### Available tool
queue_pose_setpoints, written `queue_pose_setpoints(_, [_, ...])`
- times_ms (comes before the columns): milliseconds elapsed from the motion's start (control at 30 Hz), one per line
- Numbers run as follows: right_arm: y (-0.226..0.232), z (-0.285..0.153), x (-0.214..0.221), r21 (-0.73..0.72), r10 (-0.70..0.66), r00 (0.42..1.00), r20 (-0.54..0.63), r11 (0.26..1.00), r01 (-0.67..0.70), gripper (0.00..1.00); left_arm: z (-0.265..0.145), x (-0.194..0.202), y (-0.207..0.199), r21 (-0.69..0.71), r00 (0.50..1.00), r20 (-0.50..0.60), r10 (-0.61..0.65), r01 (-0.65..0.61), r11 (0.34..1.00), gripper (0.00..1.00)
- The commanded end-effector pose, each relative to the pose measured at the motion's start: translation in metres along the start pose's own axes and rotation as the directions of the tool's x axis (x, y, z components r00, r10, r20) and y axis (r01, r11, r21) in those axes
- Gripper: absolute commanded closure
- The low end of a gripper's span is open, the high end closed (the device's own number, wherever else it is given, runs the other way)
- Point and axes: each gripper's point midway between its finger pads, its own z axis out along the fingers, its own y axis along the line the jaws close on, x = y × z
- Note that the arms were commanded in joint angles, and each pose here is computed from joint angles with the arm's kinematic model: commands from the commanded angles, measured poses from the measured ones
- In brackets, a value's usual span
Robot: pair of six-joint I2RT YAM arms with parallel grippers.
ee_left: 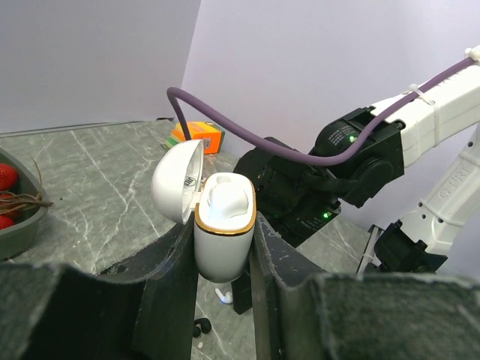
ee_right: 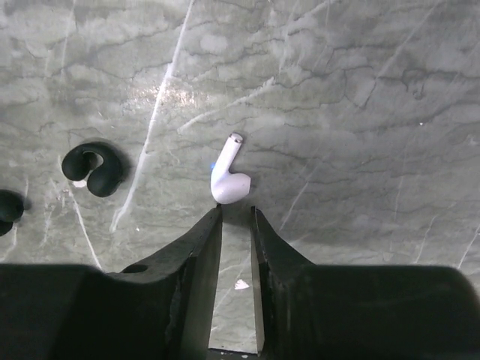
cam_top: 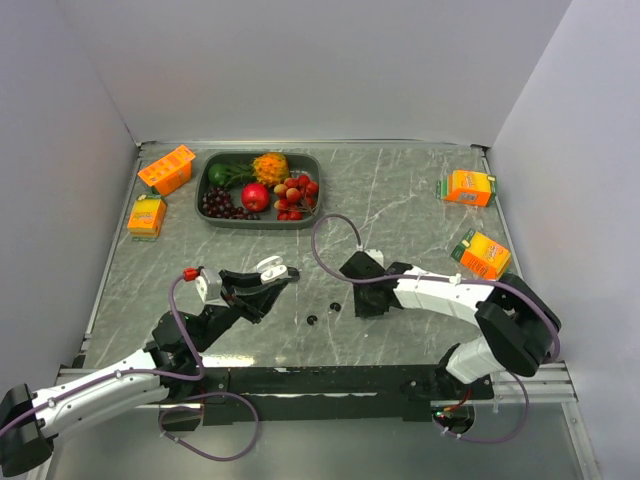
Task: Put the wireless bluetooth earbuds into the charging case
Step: Pick up the earbud from the center of the board.
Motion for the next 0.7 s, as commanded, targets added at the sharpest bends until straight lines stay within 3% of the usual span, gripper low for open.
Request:
queue_pose_setpoints(0, [0.03, 0.003, -0.027, -0.091, 0.058, 0.997, 0.052, 0.994, -0.053, 0.73, 0.001, -0.008, -0.003, 0.008, 0.999, 0.032, -0.016, 0.016, 1.0, 0.99])
queue_pose_setpoints(167, [0.045, 0.004, -0.045, -0.135, 0.109, 0.993, 0.047, 0.986, -0.102, 0.74, 0.001, -0.009, -0.003, 0.008, 0.999, 0.031, -0.017, 0.017, 1.0, 0.99])
queue_pose_setpoints(367, [0.047, -0.006, -0.064, -0.113, 0.097, 0.991, 0.087, 0.99, -0.087, 0.5, -0.002, -0.012, -0.001, -0.007, 0.999, 0.04, -0.009, 0.009, 1.0, 0.99])
queue_pose_setpoints(667, [0.025, -0.034, -0.074, -0.128, 0.103, 0.967, 0.232, 0.989, -0.075, 0.51, -0.003, -0.013, 0.0, -0.013, 0.999, 0.039, -0.005, 0.006, 1.0, 0.99])
